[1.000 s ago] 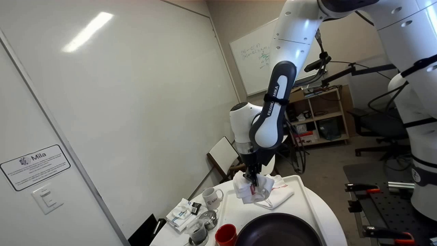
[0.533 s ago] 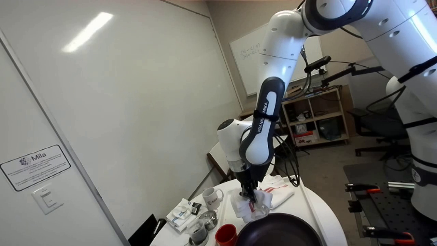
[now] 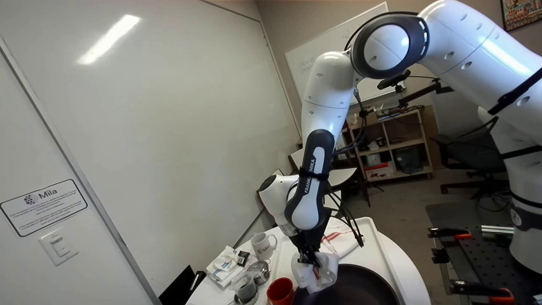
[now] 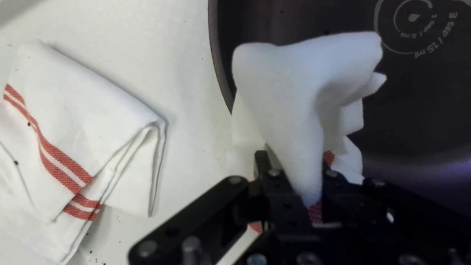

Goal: Pick up the white and red towel on the left and use it to wipe the black pan

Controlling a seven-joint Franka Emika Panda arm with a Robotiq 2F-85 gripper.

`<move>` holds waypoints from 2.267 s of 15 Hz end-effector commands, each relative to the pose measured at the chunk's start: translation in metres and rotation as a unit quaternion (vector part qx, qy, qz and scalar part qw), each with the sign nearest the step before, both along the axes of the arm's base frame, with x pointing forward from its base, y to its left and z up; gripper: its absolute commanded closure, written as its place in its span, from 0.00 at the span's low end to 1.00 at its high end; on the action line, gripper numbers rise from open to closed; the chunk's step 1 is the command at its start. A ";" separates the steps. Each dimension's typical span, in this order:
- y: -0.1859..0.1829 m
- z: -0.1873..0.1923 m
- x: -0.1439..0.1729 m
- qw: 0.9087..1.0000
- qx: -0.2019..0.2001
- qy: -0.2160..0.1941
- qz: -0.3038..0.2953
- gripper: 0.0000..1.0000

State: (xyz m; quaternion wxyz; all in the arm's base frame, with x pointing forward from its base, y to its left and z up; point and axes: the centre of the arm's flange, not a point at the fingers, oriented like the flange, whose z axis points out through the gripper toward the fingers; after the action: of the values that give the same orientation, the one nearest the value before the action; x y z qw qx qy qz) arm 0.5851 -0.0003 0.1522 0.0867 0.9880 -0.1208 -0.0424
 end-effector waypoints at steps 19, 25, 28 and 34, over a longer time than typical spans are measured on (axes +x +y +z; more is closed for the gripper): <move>0.110 -0.041 -0.012 0.989 0.101 0.092 0.063 0.96; 0.086 -0.046 -0.059 0.974 0.138 0.148 0.098 0.96; 0.061 -0.053 -0.083 0.971 0.130 0.174 0.100 0.96; 0.004 -0.065 -0.080 0.985 0.068 0.152 0.037 0.96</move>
State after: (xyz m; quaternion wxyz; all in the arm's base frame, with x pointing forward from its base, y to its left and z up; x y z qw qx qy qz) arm 0.5047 0.0271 0.0824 0.0060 0.9757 -0.0347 -0.2161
